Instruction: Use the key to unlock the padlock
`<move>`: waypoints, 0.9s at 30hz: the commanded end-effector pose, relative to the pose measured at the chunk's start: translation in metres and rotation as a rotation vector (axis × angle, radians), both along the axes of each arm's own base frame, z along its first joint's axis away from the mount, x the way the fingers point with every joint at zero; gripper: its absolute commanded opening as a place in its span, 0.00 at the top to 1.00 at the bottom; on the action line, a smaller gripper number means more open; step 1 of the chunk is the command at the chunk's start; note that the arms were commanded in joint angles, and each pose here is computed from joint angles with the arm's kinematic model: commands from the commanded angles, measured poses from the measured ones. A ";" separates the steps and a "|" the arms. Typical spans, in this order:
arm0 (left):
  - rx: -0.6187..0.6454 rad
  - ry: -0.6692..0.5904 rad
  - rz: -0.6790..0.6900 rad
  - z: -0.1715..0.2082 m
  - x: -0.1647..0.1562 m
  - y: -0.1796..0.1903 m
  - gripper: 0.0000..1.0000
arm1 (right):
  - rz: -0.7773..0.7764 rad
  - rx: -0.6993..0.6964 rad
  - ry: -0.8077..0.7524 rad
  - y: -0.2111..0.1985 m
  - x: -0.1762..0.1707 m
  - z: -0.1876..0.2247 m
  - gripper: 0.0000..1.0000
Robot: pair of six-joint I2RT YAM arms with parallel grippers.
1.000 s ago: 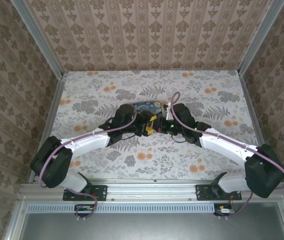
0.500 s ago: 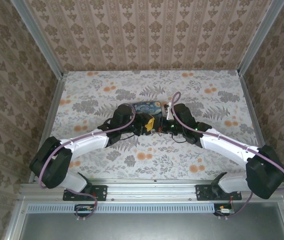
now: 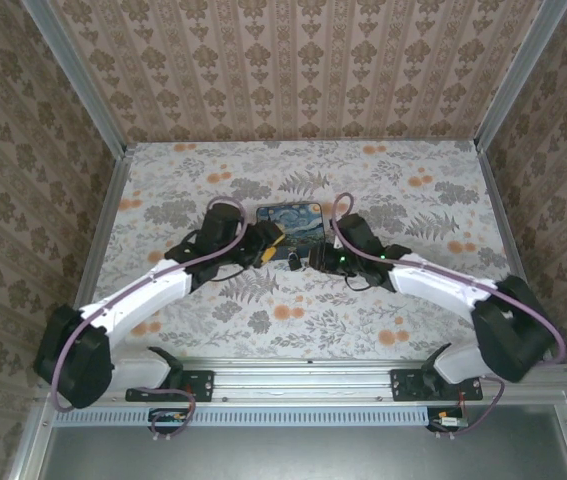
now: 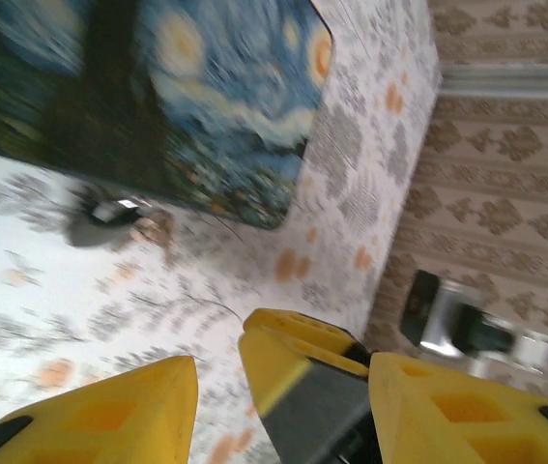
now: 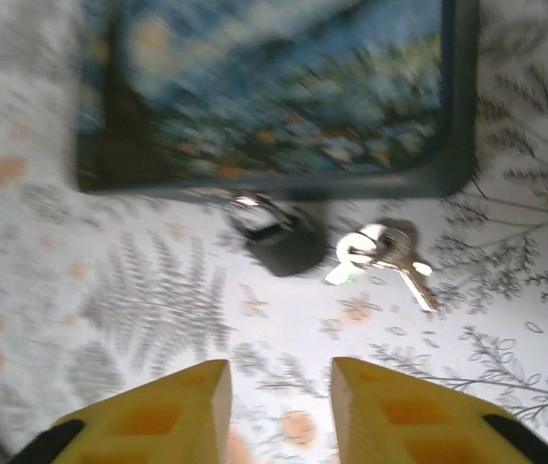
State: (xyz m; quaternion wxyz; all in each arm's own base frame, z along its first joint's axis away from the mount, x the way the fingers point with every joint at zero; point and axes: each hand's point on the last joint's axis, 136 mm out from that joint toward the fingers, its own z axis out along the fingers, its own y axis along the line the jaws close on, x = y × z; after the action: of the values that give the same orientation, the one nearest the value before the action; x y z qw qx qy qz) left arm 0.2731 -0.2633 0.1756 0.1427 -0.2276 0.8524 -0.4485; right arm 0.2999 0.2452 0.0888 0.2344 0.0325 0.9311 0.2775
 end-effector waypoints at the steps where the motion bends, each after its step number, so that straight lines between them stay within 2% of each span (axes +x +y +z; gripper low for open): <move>1: 0.185 0.005 -0.002 -0.030 -0.008 0.040 0.49 | -0.043 -0.001 0.067 0.005 0.002 -0.030 0.62; 3: 0.190 0.016 0.021 -0.036 -0.009 0.051 0.49 | -0.074 -0.013 0.069 0.010 0.010 -0.036 0.59; 10: 0.200 0.018 0.057 -0.039 -0.012 0.072 0.49 | -0.133 -0.084 0.106 0.011 0.028 -0.060 0.58; 16: 0.198 0.011 0.062 -0.039 -0.011 0.076 0.50 | -0.166 -0.040 0.107 0.017 0.033 -0.058 0.60; 23: 0.172 0.007 0.050 -0.038 -0.010 0.073 0.51 | -0.211 -0.085 0.149 0.013 0.038 -0.068 0.64; 27: 0.168 -0.003 0.046 -0.036 -0.011 0.075 0.51 | -0.234 -0.105 0.144 0.008 0.039 -0.068 0.61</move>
State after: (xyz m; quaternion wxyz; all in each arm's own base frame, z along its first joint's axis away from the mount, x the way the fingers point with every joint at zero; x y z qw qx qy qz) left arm 0.2631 -0.1904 0.1357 0.1657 -0.2457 0.8825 -0.3653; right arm 0.3396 0.2613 0.0268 0.2013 0.1309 0.9446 0.2240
